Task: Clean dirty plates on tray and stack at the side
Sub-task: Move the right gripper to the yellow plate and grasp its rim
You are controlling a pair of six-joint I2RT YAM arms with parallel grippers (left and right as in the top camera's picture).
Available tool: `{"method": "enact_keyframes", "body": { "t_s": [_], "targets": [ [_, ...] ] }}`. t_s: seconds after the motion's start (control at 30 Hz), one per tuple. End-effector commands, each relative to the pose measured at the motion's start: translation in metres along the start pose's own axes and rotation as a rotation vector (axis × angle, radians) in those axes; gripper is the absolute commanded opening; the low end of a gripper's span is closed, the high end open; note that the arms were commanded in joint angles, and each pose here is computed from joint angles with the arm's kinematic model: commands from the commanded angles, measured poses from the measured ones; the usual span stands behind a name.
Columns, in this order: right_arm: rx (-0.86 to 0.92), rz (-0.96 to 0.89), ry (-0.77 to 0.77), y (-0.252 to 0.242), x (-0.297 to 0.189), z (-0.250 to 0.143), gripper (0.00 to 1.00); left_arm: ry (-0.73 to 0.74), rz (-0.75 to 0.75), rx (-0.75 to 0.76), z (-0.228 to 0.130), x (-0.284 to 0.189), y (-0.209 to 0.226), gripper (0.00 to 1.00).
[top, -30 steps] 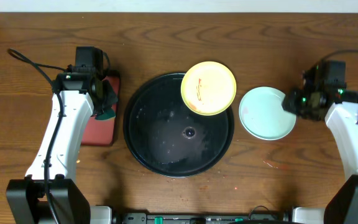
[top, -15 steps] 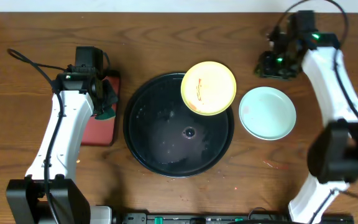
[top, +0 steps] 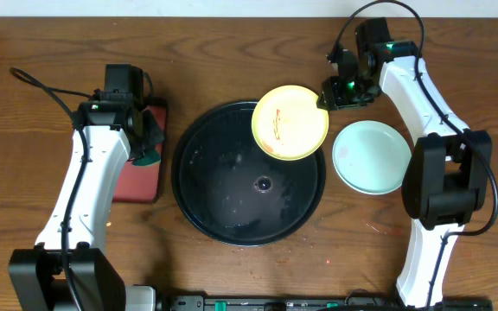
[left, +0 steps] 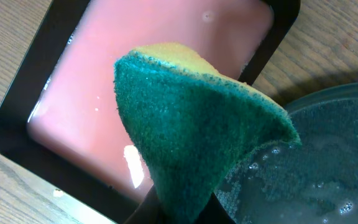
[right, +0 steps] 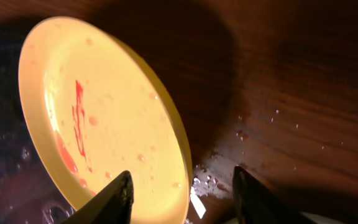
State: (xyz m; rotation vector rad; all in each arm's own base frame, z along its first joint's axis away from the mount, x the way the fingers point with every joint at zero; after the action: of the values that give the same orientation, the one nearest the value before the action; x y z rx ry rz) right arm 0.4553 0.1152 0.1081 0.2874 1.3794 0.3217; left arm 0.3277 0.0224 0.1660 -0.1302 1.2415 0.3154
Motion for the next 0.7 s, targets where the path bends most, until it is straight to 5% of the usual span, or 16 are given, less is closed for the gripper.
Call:
{"method": "enact_keyframes", "body": {
  "t_s": [0.0, 0.33, 0.53, 0.67],
  "targets": [
    [-0.019, 0.016, 0.002, 0.002, 0.008, 0.004, 0.46, -0.001, 0.003, 0.007, 0.003, 0.001, 0.001, 0.08],
    [0.013, 0.01, 0.04, -0.006, 0.029, 0.001, 0.3, -0.001, 0.003, 0.007, 0.003, 0.001, 0.001, 0.08],
    [0.053, 0.014, 0.038, -0.004, 0.03, 0.002, 0.03, -0.001, 0.003, 0.006, 0.003, 0.001, 0.001, 0.07],
    [0.067, 0.059, 0.058, 0.005, 0.03, -0.002, 0.01, -0.005, 0.002, 0.006, 0.004, 0.001, 0.0, 0.07]
  ]
}}
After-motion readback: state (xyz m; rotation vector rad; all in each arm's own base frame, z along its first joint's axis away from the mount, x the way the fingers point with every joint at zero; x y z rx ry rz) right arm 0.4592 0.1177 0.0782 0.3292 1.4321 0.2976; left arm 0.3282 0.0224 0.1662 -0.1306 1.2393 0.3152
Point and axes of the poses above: each gripper's point midway between its finger pads, its own x axis out along the fingers, its own y axis along the line the jaws close on, z = x × y, the point moved 4 cm from there along -x, back along the fingers, and after that the axes turned 12 degrees about x, right-handed, at the moved point
